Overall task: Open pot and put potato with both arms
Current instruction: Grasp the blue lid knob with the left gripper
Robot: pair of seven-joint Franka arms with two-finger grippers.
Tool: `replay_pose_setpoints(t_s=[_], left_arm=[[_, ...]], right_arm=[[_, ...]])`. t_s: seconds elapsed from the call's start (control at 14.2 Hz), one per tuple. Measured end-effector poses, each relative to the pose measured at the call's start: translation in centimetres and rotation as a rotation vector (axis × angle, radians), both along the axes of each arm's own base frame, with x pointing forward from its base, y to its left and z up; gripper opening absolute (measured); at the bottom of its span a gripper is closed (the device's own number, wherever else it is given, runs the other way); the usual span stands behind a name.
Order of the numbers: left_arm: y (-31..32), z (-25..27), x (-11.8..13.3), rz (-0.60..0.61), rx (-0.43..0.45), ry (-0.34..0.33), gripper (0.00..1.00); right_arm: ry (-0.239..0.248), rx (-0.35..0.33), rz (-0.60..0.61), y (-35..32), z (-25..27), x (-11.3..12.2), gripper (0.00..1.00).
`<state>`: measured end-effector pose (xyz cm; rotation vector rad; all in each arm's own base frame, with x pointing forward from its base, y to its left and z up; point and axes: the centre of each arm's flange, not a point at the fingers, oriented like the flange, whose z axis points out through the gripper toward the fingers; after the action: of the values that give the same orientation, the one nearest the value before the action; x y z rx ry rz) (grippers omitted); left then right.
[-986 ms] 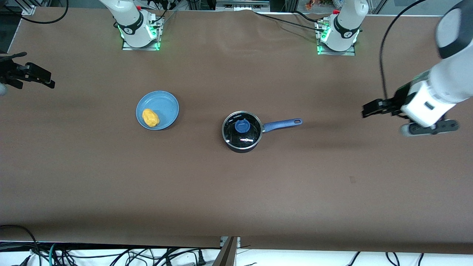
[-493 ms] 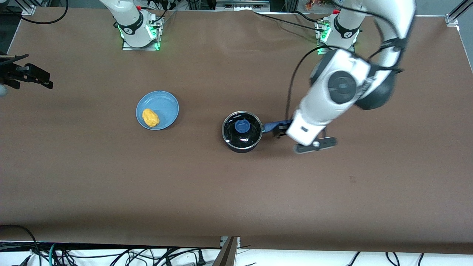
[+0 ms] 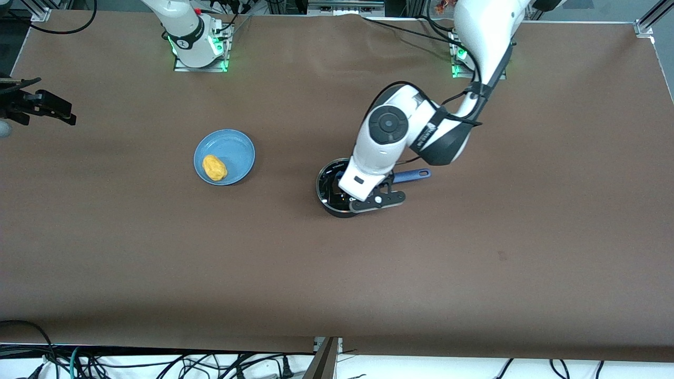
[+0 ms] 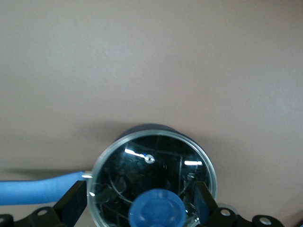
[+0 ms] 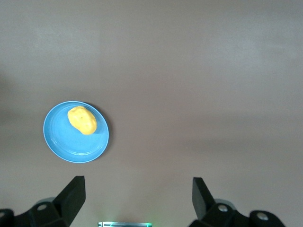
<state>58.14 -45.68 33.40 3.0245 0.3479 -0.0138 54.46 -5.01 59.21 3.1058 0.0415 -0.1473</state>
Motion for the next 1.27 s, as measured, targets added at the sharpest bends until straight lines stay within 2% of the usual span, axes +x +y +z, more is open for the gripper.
replay_pose_setpoints(t_s=[0.21, 0.77, 0.92, 0.99, 1.06, 1.13, 1.27], left_arm=[[-1.7, -2.1, -1.4, -0.022, 0.039, 0.003, 1.00], [-2.5, -4.3, -2.4, -0.029, 0.061, 0.031, 1.00], [-2.8, -4.4, -2.7, -0.030, 0.062, 0.033, 0.95], [-2.9, -4.4, -2.8, -0.029, 0.063, 0.033, 0.85], [-2.9, -4.5, -2.8, -0.026, 0.063, 0.034, 0.79], [-2.9, -4.6, -2.8, -0.022, 0.064, 0.036, 0.79], [-3.1, -4.5, -2.9, -0.021, 0.061, 0.034, 0.66]], right_arm=[[0.002, 0.000, 0.000, 0.0, -0.1, 0.0, 1.00], [0.004, 0.000, 0.000, 0.0, -0.1, 0.0, 1.00], [0.004, 0.000, 0.000, 0.0, -0.1, 0.0, 1.00], [0.004, 0.000, 0.000, 0.0, -0.1, 0.0, 1.00], [0.004, 0.000, 0.000, 0.0, -0.1, 0.0, 1.00], [0.004, 0.000, 0.000, 0.0, -0.1, 0.0, 1.00], [0.004, 0.000, 0.000, 0.0, -0.1, 0.0, 1.00]])
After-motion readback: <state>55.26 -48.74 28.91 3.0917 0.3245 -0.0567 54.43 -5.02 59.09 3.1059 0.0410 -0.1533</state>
